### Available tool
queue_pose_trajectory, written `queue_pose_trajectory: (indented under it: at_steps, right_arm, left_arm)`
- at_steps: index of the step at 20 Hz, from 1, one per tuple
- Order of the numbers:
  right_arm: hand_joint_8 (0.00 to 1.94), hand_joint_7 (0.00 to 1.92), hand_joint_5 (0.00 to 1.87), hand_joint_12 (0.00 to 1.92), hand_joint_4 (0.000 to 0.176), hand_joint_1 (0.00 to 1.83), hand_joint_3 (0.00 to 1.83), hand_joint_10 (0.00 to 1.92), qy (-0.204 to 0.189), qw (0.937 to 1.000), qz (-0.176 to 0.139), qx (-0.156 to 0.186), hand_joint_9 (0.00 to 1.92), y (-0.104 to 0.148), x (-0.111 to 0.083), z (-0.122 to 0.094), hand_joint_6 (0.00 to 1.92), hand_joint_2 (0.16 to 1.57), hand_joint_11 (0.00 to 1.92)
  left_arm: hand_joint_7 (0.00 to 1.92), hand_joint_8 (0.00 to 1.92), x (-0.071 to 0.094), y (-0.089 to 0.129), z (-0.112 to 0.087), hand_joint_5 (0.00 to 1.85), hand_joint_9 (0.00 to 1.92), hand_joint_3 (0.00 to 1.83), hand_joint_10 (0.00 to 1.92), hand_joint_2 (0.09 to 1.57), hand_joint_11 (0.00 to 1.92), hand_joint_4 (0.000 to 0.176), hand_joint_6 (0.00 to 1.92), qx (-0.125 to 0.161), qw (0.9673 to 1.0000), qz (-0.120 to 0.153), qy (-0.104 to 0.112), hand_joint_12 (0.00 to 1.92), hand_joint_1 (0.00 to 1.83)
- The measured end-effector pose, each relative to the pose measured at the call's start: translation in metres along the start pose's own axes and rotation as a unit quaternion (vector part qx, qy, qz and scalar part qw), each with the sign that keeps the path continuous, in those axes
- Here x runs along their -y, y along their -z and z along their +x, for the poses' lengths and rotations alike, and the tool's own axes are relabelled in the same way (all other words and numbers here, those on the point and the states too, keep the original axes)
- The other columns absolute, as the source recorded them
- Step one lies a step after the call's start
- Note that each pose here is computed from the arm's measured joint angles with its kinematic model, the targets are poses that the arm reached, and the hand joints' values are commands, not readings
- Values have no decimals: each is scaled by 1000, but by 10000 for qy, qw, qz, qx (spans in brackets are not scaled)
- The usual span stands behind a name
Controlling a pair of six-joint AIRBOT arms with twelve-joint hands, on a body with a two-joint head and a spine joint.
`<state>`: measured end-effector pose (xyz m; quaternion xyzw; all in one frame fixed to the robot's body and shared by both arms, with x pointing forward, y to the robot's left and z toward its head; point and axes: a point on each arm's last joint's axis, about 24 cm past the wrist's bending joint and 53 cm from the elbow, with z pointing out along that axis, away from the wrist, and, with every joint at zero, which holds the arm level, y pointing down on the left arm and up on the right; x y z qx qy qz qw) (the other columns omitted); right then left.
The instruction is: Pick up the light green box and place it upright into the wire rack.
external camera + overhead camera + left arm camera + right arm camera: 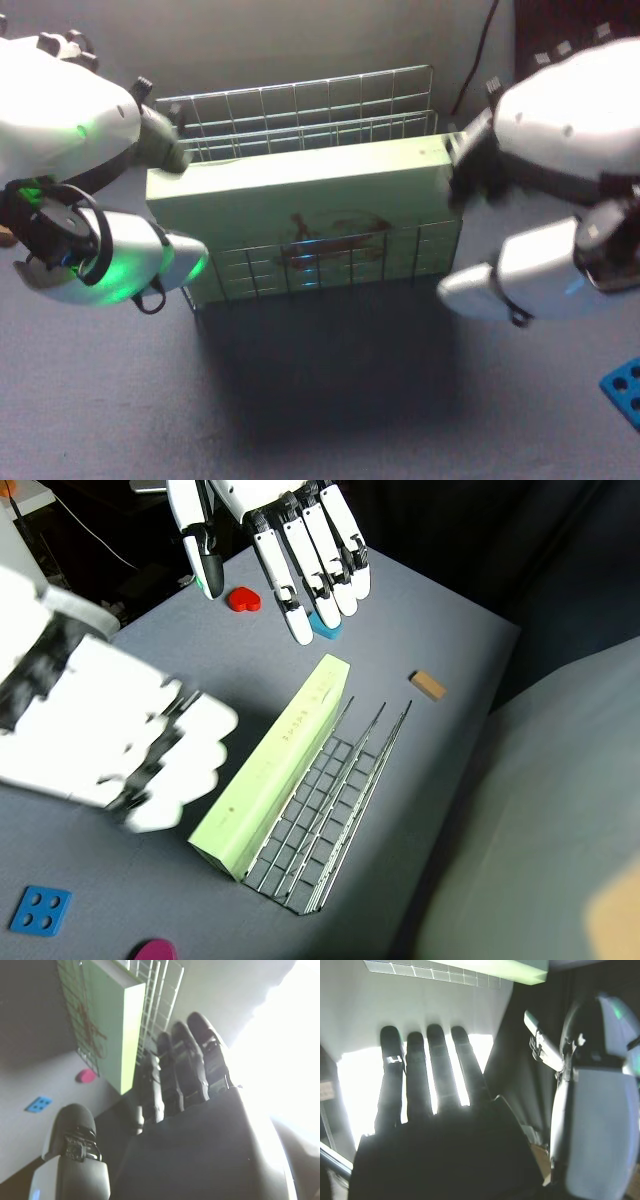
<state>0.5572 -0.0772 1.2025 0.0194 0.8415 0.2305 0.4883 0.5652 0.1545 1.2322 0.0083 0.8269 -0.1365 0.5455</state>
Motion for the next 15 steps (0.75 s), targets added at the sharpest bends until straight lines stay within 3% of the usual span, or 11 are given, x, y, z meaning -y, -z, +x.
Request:
queue_pose_trajectory:
  at_steps: [1, 2, 3, 5, 7, 8, 9, 10, 11, 15]
  right_arm:
    - [1770, 598, 626, 1913, 0, 783, 5, 1904, 13, 10000, -11, 30, 778, 1, 0, -1, 1702, 1105, 1054]
    - [1907, 649, 630, 1919, 0, 803, 7, 1918, 4, 10000, -54, 79, 900, 2, -3, -1, 1877, 1121, 1214]
    - [1934, 739, 669, 1921, 0, 802, 10, 1920, 40, 9999, -118, 109, 993, 2, -5, 0, 1912, 1151, 1327]
    - [1941, 1073, 1001, 1921, 0, 741, 18, 1921, 84, 9998, -160, 2, 1275, 3, -6, 10, 1921, 1263, 1588]
    - [1941, 1369, 1187, 1921, 0, 834, 45, 1921, 157, 9997, -200, -12, 1622, 5, -8, 16, 1921, 1425, 1844]
    - [1941, 1422, 1226, 1921, 0, 881, 26, 1921, 200, 9994, -253, 109, 1681, 5, -10, 11, 1921, 1473, 1892]
    - [1941, 1445, 1252, 1921, 134, 909, 5, 1921, 289, 9989, -289, 228, 1694, 5, -12, 5, 1921, 1489, 1909]
    - [1941, 1455, 1261, 1921, 168, 928, 0, 1921, 313, 9986, -297, 296, 1697, 5, -12, 2, 1921, 1486, 1912]
    - [1941, 1458, 1262, 1921, 174, 938, 0, 1921, 288, 9988, -282, 288, 1694, 5, -11, 2, 1921, 1482, 1897]
    - [1941, 1456, 1259, 1921, 176, 920, 0, 1921, 419, 9983, -268, 316, 1666, 4, -6, 5, 1921, 1472, 1873]
  left_arm:
    - [641, 1164, 0, 0, 0, 629, 553, 8, 1357, 1174, 485, 0, 1293, 0, 10000, 7, 2, 1417, 565]
    - [634, 1648, 3, 0, 1, 595, 625, 3, 1808, 1164, 645, 0, 1741, -11, 10000, 19, -17, 1738, 651]
    - [727, 1866, 5, 1, 2, 657, 789, 1, 1898, 1163, 832, 0, 1885, -14, 10000, 44, -27, 1884, 717]
    - [1097, 1919, 6, 1, 2, 954, 1133, 4, 1920, 1183, 1194, 0, 1920, -12, 10000, 58, -3, 1920, 797]
    - [1389, 1921, 4, 1, 1, 1235, 1441, 0, 1921, 1234, 1522, 0, 1921, -11, 10000, 32, 19, 1921, 827]
    - [1416, 1921, 4, 1, 2, 1263, 1492, 0, 1921, 1240, 1576, 37, 1921, -18, 10000, 32, 35, 1921, 832]
    - [1429, 1921, 4, 1, 1, 1272, 1503, 0, 1921, 1244, 1587, 123, 1921, -4, 10000, 30, 45, 1921, 848]
    - [1425, 1921, 5, 2, -1, 1266, 1499, 1, 1921, 1248, 1586, 165, 1921, 26, 10000, 33, 62, 1921, 874]
    - [1426, 1921, 5, 2, -3, 1267, 1497, 0, 1921, 1249, 1586, 174, 1921, 57, 10000, 30, 30, 1921, 896]
    - [1431, 1921, 7, 2, -1, 1275, 1494, 2, 1921, 1254, 1588, 176, 1921, 14, 10000, 63, 54, 1921, 924]
